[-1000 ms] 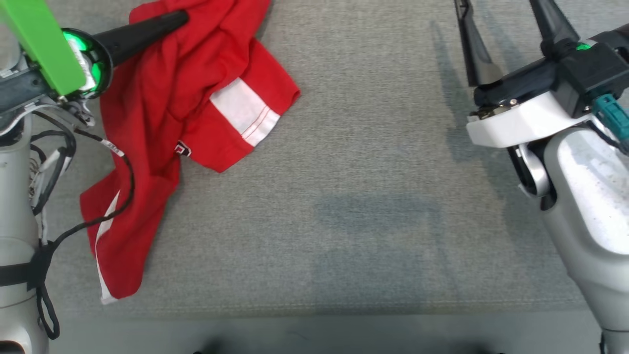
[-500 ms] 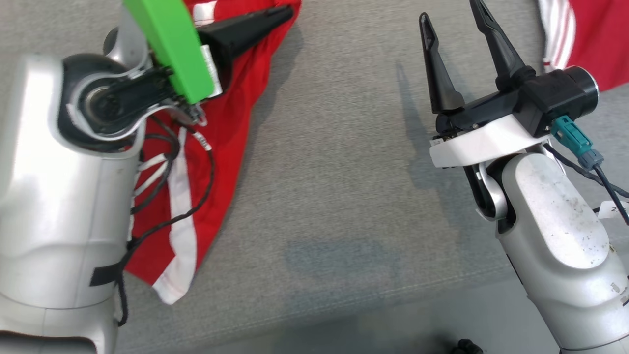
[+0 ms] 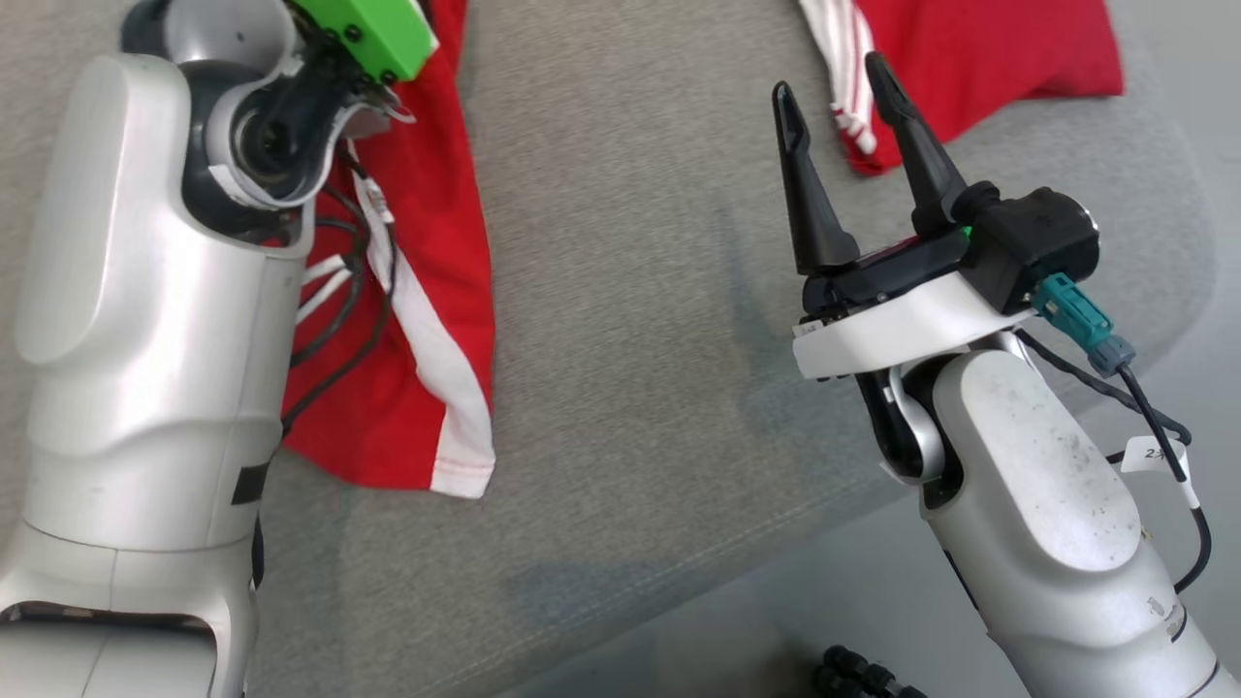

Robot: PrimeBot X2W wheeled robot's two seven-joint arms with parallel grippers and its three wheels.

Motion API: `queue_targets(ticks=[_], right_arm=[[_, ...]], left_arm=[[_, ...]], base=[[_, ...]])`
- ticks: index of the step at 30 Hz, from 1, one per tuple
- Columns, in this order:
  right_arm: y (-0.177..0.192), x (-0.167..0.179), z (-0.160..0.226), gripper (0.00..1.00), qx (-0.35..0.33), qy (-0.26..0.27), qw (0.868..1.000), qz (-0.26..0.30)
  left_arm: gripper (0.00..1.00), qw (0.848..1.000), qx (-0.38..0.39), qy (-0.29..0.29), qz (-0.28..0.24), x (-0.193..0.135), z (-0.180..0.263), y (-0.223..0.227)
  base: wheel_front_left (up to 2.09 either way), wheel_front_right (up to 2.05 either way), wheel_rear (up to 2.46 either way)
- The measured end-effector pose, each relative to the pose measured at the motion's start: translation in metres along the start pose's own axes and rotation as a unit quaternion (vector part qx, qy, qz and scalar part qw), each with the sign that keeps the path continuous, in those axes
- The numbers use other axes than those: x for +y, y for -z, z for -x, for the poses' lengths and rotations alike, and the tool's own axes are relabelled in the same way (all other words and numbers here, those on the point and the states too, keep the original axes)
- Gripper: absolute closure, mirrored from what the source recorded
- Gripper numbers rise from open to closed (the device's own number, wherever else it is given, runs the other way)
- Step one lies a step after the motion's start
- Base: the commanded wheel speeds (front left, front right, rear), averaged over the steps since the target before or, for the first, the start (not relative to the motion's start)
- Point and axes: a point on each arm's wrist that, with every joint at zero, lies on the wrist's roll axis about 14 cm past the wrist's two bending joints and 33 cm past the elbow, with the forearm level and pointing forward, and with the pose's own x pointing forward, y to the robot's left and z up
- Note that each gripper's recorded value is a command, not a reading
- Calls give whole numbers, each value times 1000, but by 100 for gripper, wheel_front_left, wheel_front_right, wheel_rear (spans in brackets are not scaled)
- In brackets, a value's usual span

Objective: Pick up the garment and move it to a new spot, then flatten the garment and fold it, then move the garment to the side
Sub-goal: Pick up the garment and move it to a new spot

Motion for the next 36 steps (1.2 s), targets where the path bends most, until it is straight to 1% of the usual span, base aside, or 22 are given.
queue_targets(ticks=[2, 5, 7, 12, 13, 14, 15, 19, 25, 26, 32, 34, 36], right_arm=[[-4, -6, 5, 0, -1, 8, 1000, 5], [-10, -14, 12, 0, -3, 18, 1000, 9], [-14, -22, 17, 0, -4, 29, 999, 15], [-17, -35, 29, 0, 2, 46, 999, 25], [-16, -37, 32, 0, 4, 51, 998, 26], [-15, -39, 34, 0, 8, 54, 998, 27], [-13, -41, 36, 0, 11, 56, 998, 27], [-2, -35, 38, 0, 25, 46, 998, 20], [5, -22, 38, 0, 33, 25, 999, 16], [7, -19, 39, 0, 37, 22, 999, 14], [27, -9, 53, 0, 68, 1, 998, 9], [37, -2, 61, 0, 84, -7, 996, -5], [50, 8, 70, 0, 105, -17, 994, -18]], left_arm=[[100, 1000, -25, -13, -4, 5, -7, -5], [100, 999, -24, -20, -15, 5, -19, 5], [100, 1000, -4, -18, -25, 0, -29, 20], [100, 998, 53, -15, -24, -4, -45, 61], [74, 997, 67, -16, -25, -4, -47, 69], [63, 997, 76, -16, -25, -4, -48, 75], [0, 996, 82, -15, -28, -5, -49, 79], [0, 993, 105, -18, -42, -3, -45, 90], [0, 985, 122, 5, -121, -17, -35, 96], [0, 985, 120, 9, -126, -18, -33, 94], [0, 985, 72, 33, -151, -34, -17, 62], [0, 988, 50, 31, -146, -34, -10, 47], [0, 987, 26, 28, -154, -34, -2, 32]], base=[[0, 0, 0], [0, 0, 0], [0, 0, 0], [0, 0, 0], [0, 0, 0], [0, 0, 0], [0, 0, 0], [0, 0, 0], [0, 0, 0], [0, 0, 0], [0, 0, 0], [0, 0, 0], [0, 0, 0]])
